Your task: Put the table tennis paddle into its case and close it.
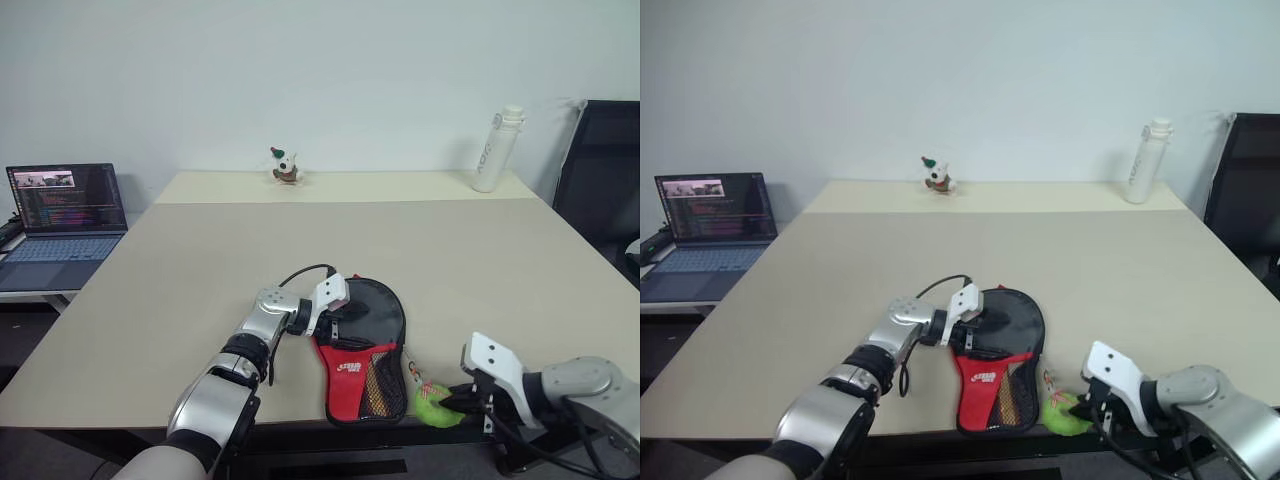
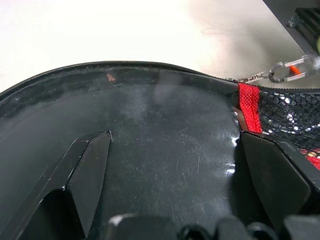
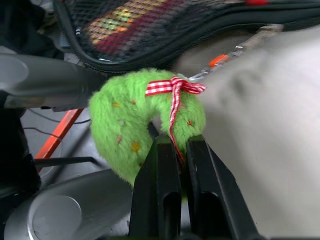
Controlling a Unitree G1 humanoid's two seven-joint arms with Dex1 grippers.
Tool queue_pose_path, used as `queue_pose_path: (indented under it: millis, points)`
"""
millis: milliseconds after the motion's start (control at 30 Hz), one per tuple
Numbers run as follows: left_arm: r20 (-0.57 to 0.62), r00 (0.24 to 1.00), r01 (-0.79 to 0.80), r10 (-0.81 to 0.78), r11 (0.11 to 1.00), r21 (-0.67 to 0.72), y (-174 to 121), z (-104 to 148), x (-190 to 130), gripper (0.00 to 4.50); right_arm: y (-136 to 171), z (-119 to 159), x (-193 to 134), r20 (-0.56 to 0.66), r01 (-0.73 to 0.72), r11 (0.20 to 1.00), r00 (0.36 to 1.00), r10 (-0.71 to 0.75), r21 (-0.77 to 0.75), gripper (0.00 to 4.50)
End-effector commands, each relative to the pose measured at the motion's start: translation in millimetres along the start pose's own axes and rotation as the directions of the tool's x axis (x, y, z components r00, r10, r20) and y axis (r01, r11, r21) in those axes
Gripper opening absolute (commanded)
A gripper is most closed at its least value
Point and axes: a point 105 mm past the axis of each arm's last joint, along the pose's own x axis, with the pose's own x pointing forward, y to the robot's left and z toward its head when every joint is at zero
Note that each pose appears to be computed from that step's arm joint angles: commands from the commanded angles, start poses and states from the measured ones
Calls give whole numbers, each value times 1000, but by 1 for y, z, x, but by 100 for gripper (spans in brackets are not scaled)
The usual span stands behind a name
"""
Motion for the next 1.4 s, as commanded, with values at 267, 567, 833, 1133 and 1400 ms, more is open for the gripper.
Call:
queue_pose_path:
  millis: [267, 567, 833, 1133, 1400]
  points:
    - [-80, 996, 25, -32, 996, -80, -15, -28, 9, 450, 36, 4, -2, 9, -152, 988, 988, 152, -35, 3]
    - [-98, 995, 26, -33, 997, -74, -16, -31, 10, 450, 84, 10, -13, 14, -350, 936, 936, 351, -11, 3]
    - [-104, 994, 16, -22, 998, -61, -14, -30, 11, 450, 118, 15, -10, 44, -469, 883, 883, 468, 13, 3]
    - [-95, 995, 7, -12, 999, -49, -12, -25, 14, 450, 116, 18, -3, 36, -428, 904, 903, 427, 15, 3]
    - [-59, 998, -32, 29, 998, -46, -8, -18, 21, 450, 87, 25, -16, 31, -342, 940, 940, 341, 18, 220]
